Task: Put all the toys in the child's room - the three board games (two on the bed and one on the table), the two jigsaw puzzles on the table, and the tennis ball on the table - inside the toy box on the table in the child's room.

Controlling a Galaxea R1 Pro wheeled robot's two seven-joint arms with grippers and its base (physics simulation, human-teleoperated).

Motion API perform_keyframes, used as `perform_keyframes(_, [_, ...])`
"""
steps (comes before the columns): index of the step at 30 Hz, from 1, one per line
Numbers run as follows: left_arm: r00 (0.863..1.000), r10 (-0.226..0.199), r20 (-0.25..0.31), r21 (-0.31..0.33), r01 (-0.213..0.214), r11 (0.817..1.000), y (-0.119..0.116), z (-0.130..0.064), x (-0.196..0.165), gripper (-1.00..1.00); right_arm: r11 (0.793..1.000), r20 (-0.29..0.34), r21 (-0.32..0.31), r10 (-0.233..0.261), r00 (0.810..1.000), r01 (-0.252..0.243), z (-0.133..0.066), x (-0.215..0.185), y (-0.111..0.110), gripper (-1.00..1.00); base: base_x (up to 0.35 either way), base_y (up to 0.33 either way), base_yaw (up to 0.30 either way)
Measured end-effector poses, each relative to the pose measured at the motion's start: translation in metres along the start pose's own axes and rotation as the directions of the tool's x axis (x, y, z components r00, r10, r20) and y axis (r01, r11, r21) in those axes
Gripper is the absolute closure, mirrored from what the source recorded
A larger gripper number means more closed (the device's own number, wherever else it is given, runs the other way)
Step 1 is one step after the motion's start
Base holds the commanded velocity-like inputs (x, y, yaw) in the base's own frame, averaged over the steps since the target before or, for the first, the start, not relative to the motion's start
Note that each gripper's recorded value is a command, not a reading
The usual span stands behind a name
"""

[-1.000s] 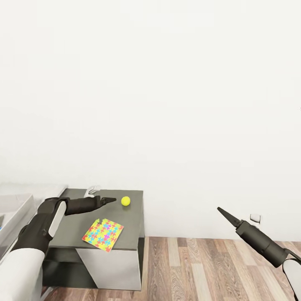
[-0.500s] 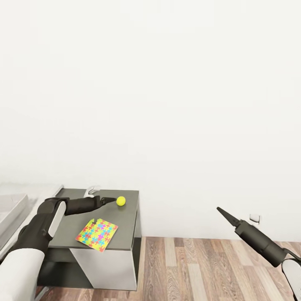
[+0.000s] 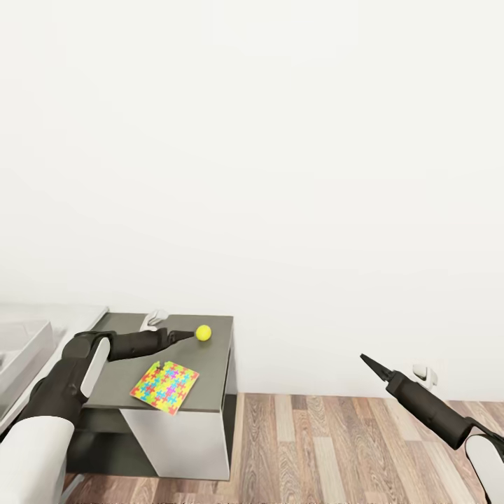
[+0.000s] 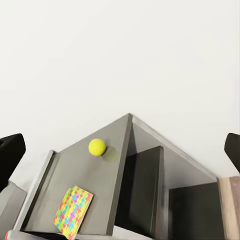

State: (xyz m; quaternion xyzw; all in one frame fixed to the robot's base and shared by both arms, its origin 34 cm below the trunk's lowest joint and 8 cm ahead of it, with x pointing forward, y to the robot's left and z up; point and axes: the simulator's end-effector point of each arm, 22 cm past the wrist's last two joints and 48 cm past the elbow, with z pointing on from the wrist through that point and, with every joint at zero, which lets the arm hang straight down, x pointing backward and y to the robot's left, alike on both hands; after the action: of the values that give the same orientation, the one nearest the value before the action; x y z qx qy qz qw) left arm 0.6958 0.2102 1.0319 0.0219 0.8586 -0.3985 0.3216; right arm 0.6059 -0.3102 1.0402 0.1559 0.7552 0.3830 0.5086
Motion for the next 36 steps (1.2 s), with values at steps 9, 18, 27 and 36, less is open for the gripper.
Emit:
perform_keyframes(9, [1.0,0.0,-0.001,-0.003,0.0,1.0,0.001,0.0,0.0,-1.0,1.0,-0.008,0.003,-0.002,1.0,0.002,0.003,0.002,0.001,-1.0,-0.005,0.004,0.0])
perform_keyframes(18, [1.0,0.004,-0.001,-0.016,-0.004,1.0,0.004,0.0,0.0,-1.0,1.0,-0.046,0.005,-0.008,0.999,0.008,0.012,0.016,0.004,-1.0,0.0,0.0,0.0])
perform_keyframes(27, [1.0,0.016,0.007,-0.18,-0.014,0.984,0.041,-0.003,-0.001,-1.0,0.993,-0.074,0.121,-0.004,0.997,0.013,0.02,0.024,-0.019,-1.0,0.0,0.0,0.0])
perform_keyframes(36, [0.992,0.092,0.085,-0.499,-0.038,0.866,0.11,-0.025,-0.023,-1.0,0.988,-0.126,0.152,-0.019,0.992,0.038,0.037,0.04,-0.017,-1.0,0.0,0.0,0.0])
